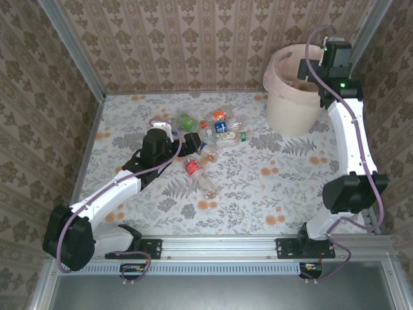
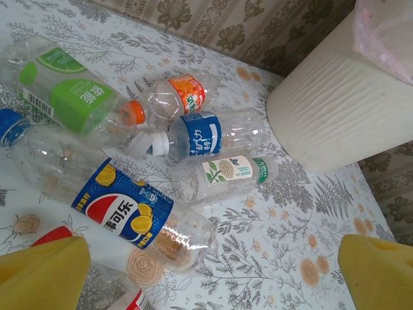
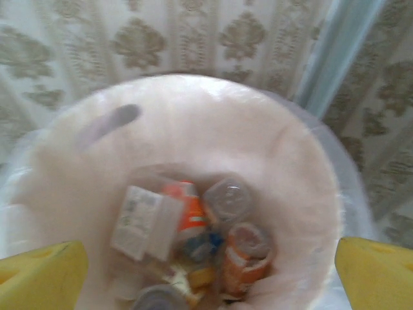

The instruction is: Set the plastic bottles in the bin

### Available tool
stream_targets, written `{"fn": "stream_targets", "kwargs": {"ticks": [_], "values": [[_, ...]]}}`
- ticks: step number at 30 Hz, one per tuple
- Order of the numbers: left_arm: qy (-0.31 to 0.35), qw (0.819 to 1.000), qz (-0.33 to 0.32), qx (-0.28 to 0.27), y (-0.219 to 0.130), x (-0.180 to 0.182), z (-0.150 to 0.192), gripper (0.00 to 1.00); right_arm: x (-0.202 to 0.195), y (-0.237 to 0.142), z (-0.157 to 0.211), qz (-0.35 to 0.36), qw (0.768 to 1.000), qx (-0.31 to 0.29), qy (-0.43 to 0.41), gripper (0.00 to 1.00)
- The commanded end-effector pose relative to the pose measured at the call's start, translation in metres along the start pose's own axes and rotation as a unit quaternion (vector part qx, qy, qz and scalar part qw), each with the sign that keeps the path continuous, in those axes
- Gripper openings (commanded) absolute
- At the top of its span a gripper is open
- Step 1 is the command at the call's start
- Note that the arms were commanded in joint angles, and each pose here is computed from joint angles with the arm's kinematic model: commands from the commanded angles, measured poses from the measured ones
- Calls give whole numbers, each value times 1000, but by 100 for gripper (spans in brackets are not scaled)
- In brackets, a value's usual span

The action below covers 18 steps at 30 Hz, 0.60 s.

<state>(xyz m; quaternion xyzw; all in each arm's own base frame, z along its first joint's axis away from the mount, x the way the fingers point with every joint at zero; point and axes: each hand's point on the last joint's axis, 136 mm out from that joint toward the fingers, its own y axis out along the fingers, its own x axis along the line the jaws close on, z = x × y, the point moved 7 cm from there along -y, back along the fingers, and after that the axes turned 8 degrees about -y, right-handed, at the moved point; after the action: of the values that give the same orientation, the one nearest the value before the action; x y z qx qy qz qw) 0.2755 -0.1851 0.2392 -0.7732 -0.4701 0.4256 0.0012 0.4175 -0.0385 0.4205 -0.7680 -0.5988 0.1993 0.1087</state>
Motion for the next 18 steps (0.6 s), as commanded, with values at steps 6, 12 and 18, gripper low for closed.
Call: {"fn": "stream_targets", "kwargs": {"ticks": [6, 12, 18], "values": [[-25, 999, -23, -8, 3, 4, -7, 100, 95, -25, 31, -283, 946, -101, -123, 100], [-55, 997, -57, -19, 1, 20, -6, 100, 168, -27, 102, -398, 843, -88, -352, 100], [-86, 993, -75, -28, -5, 37, -7, 100, 207, -14, 152, -461, 771, -22, -439, 100]]}}
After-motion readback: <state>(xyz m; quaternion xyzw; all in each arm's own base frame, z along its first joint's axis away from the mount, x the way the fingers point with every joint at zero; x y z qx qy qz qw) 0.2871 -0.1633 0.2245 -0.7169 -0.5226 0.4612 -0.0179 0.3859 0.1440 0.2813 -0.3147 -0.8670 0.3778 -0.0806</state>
